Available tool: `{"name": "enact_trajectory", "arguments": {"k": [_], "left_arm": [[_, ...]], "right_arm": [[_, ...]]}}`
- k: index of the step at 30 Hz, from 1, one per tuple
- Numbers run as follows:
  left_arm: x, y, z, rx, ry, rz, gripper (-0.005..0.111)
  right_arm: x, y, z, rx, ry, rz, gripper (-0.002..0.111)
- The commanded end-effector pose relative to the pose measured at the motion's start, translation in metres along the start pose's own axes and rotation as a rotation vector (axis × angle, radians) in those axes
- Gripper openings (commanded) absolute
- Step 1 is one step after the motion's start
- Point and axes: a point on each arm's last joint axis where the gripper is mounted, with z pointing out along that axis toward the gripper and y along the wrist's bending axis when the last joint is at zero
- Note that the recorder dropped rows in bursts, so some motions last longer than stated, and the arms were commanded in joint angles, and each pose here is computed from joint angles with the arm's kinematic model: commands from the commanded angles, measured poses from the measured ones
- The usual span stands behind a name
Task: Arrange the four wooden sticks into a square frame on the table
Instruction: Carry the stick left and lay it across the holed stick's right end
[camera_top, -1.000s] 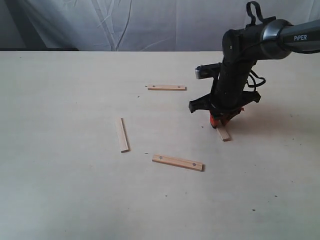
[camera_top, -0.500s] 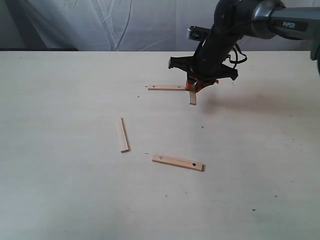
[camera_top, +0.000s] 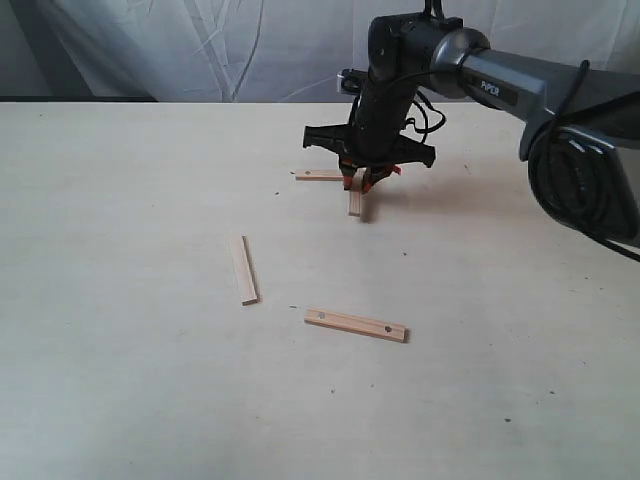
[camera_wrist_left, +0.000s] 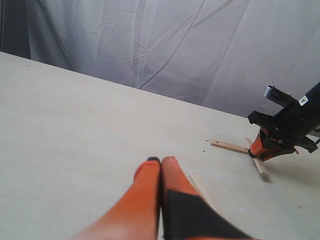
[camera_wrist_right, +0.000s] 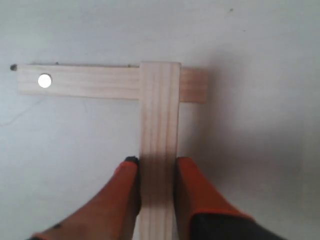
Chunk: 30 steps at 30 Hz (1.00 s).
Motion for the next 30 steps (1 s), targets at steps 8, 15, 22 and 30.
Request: {"name": "enact_trajectory", "arguments": {"k": [8,15,22,30], "left_arm": [[0.0001,-0.0003,-0.0002,0.009,-0.006,-0.005,0.0],[0.0001,-0.0003,-0.0002,0.009,-0.006,-0.005,0.0],[0.0001,-0.0003,-0.0002,0.009,-0.006,-0.005,0.0],[0.0003,-0.0003,-0.0002,0.009,-0.004,-0.005,0.0]], "right_arm": [[-0.0025,-0.0057,0.006,0.081,-0.022,-0.048,-0.001],[0.0025,-0.0097,0.0055,0.145,0.03,-0.15,0.015],[0.0036,-0.0103,0.0054,0.151,0.044,-0.16,0.015],[0.0047,-0.0098,0.0054,0.145,0.054,-0.155,0.019]]}}
